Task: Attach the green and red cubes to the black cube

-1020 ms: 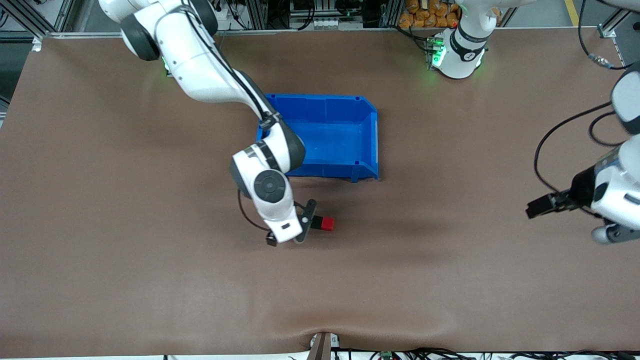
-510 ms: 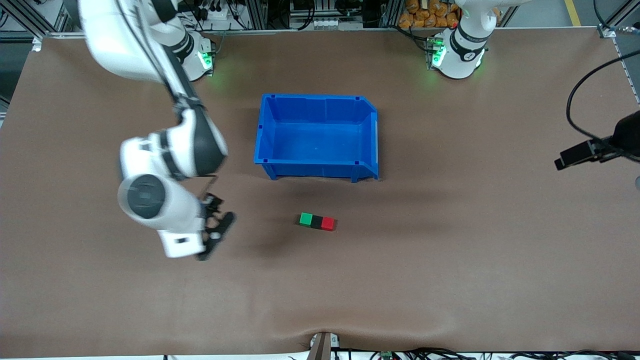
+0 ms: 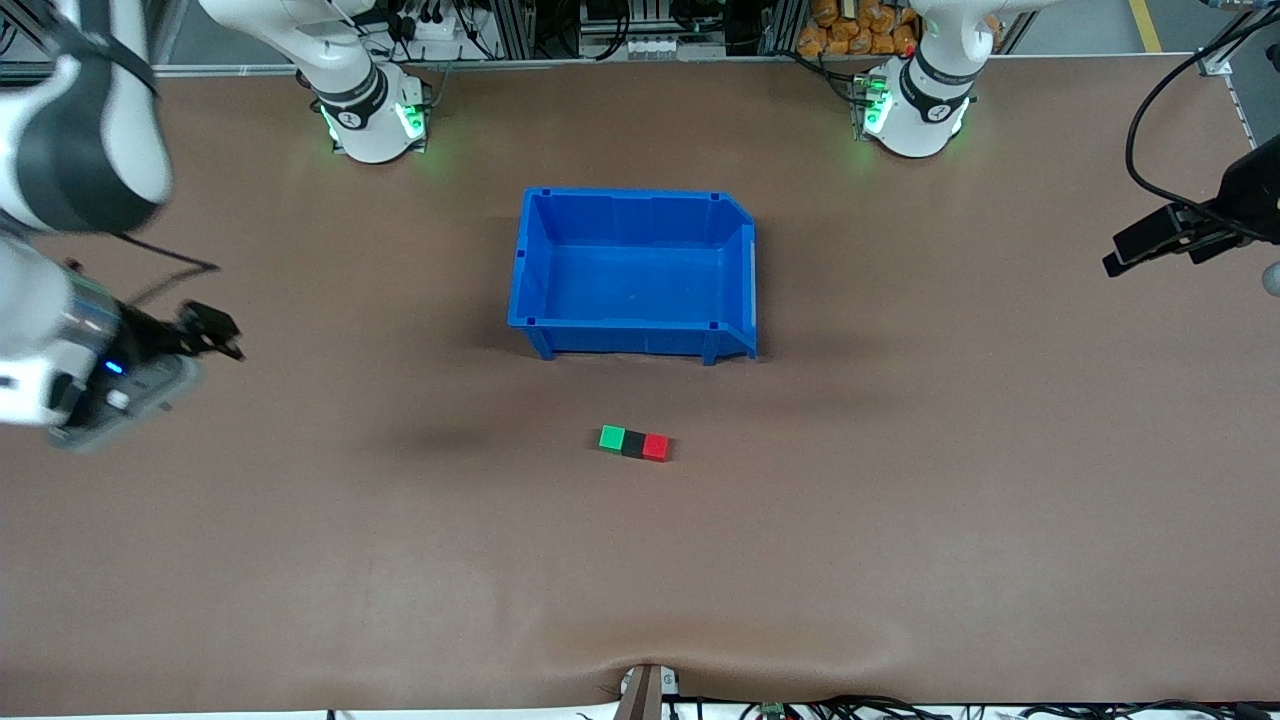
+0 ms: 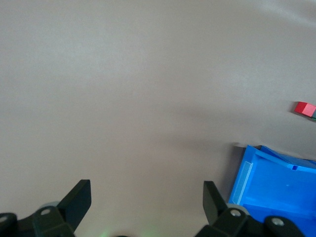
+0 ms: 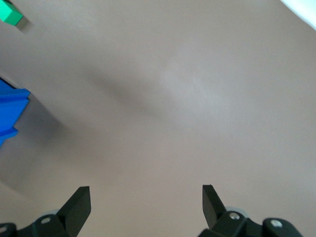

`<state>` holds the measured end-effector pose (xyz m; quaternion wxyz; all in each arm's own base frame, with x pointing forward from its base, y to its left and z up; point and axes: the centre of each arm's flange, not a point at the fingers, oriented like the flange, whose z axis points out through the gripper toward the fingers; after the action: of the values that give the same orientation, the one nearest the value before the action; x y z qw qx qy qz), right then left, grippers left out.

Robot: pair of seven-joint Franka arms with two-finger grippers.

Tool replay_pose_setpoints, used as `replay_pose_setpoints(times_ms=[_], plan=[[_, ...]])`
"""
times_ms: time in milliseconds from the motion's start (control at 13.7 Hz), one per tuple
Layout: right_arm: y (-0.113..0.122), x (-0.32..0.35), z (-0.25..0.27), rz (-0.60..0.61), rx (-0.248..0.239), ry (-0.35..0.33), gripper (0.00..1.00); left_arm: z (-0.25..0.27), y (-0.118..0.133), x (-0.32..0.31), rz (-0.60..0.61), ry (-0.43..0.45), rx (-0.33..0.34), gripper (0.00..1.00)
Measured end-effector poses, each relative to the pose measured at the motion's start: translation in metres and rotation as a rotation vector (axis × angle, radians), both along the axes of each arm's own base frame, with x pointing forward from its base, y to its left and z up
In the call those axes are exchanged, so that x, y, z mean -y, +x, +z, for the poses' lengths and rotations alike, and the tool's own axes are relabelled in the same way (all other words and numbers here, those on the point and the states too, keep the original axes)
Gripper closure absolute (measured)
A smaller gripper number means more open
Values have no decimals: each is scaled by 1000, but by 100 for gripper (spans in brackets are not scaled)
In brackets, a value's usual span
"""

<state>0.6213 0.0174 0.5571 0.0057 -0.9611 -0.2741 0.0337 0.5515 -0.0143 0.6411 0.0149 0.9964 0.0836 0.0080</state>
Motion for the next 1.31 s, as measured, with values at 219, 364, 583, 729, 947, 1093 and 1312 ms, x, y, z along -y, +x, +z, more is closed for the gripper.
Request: replay_pose_setpoints(times_ms=[219,364,583,729,947,1093,1312], plan=[[-35,12,40,-197,19,2,0,11,-1,-2,-13,1,43,0],[-53,16,56,-305,22,2,0,18,1,-7,-23,2,63,0],[-66,27,61,-426,-7,-6,0,23,1,-9,-29,4,73,0],[-70,27,62,-518,-26,-17,0,21,3,-11,-33,15,70,0],[-78,29,70,-580,-33,-22,0,18,3,-12,-69,18,58,0],[-85,42,76,-610,-34,-21,0,17,2,-11,-74,18,49,0],[-92,67,75,-657,-46,-22,0,14,3,-12,-100,19,39,0]])
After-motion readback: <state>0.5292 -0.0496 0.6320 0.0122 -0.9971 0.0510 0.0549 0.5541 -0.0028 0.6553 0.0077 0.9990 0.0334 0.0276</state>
